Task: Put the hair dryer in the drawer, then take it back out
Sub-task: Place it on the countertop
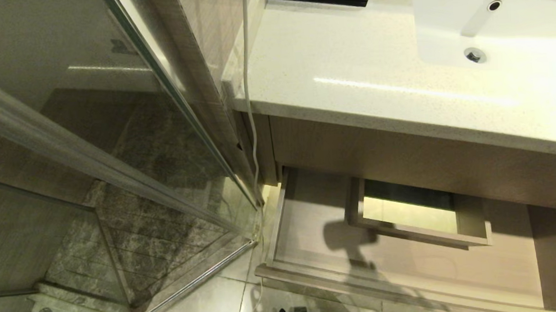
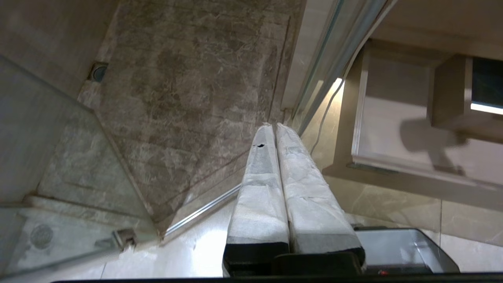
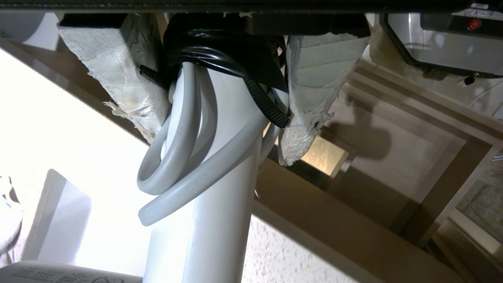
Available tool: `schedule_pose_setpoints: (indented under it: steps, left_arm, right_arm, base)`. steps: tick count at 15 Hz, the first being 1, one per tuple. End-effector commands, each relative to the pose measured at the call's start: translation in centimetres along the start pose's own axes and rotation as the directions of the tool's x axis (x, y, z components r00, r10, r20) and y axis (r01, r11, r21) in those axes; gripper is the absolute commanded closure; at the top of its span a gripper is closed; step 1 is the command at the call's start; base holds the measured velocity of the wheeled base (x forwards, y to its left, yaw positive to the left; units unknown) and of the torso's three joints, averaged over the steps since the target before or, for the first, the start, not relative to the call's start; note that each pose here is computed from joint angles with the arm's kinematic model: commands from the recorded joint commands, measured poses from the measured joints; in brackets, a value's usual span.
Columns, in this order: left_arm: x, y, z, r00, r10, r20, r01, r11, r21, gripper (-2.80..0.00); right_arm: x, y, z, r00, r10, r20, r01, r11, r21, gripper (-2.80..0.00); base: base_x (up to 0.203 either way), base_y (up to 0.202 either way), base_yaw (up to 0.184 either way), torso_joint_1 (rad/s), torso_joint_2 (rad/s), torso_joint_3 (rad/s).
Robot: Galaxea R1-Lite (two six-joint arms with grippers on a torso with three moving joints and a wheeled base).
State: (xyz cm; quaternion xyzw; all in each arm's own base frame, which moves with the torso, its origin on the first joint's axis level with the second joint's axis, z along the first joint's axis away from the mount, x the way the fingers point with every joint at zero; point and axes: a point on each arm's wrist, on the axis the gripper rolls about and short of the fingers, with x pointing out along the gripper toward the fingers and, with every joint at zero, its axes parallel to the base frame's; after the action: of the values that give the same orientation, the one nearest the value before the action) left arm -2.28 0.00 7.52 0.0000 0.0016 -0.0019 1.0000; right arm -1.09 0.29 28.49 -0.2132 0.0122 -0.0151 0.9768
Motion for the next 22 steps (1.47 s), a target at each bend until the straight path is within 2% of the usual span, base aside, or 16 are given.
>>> schedule_pose_setpoints:
  steps: [1,6,11,13,15,16,17,18,19,22]
  left_arm:
    - [0.0,0.0,0.0,1.0,0.001,-0.001,-0.001,1.0,0.0,0.0]
    - [0.0,0.0,0.0,1.0,0.001,-0.001,-0.001,1.0,0.0,0.0]
    - [0.0,0.0,0.0,1.0,-0.001,-0.001,0.001,1.0,0.0,0.0]
    - [0.0,0.0,0.0,1.0,0.001,-0.001,-0.001,1.0,0.0,0.0]
    - [0.0,0.0,0.0,1.0,-0.001,0.0,0.001,1.0,0.0,0.0]
    - [0.0,0.0,0.0,1.0,0.001,-0.001,-0.001,1.0,0.0,0.0]
    - [0.0,0.0,0.0,1.0,0.001,-0.001,-0.001,1.0,0.0,0.0]
    - [0.0,0.0,0.0,1.0,0.001,-0.001,-0.001,1.0,0.0,0.0]
    - [0.0,0.0,0.0,1.0,0.001,-0.001,-0.001,1.0,0.0,0.0]
    - [0.0,0.0,0.0,1.0,0.001,0.0,-0.001,1.0,0.0,0.0]
  right_arm:
    - [0.1,0.0,0.1,1.0,0.003,-0.003,-0.003,1.0,-0.002,0.0]
    - [1.4,-0.5,0.9,1.0,0.014,-0.021,-0.014,1.0,0.001,0.0]
    - [6.8,-2.3,4.0,0.993,0.069,-0.101,-0.068,0.998,0.011,0.0]
    - [10.2,-3.4,6.2,0.986,0.1,-0.137,-0.099,0.995,0.015,0.0]
    - [13.4,-3.3,7.8,0.968,0.209,-0.14,-0.206,0.978,0.035,0.0]
    - [14.4,-2.6,8.7,0.942,0.32,-0.1,-0.318,0.947,0.042,0.0]
    - [15.4,-1.7,9.4,0.887,0.459,-0.046,-0.457,0.888,0.042,0.0]
    - [16.3,-1.0,10.0,0.831,0.557,-0.009,-0.556,0.83,0.026,0.0]
    - [17.0,-0.2,10.1,0.795,0.606,-0.006,-0.606,0.795,-0.011,0.0]
    - [19.5,2.0,10.9,0.705,0.709,0.018,-0.707,0.705,-0.05,0.0]
  base:
    - [0.0,0.0,0.0,0.302,-0.08,0.225]
    - [0.0,0.0,0.0,0.325,-0.12,0.211]
    - [0.0,0.0,0.0,0.23,-0.11,0.114]
    - [0.0,0.0,0.0,0.02,-0.01,0.014]
    - [0.0,0.0,0.0,0.0,0.0,0.0]
    - [0.0,0.0,0.0,0.0,0.0,0.0]
    - [0.0,0.0,0.0,0.0,0.0,0.0]
    - [0.0,0.0,0.0,0.0,0.0,0.0]
    - [0.0,0.0,0.0,0.0,0.0,0.0]
    - [0.0,0.0,0.0,0.0,0.0,0.0]
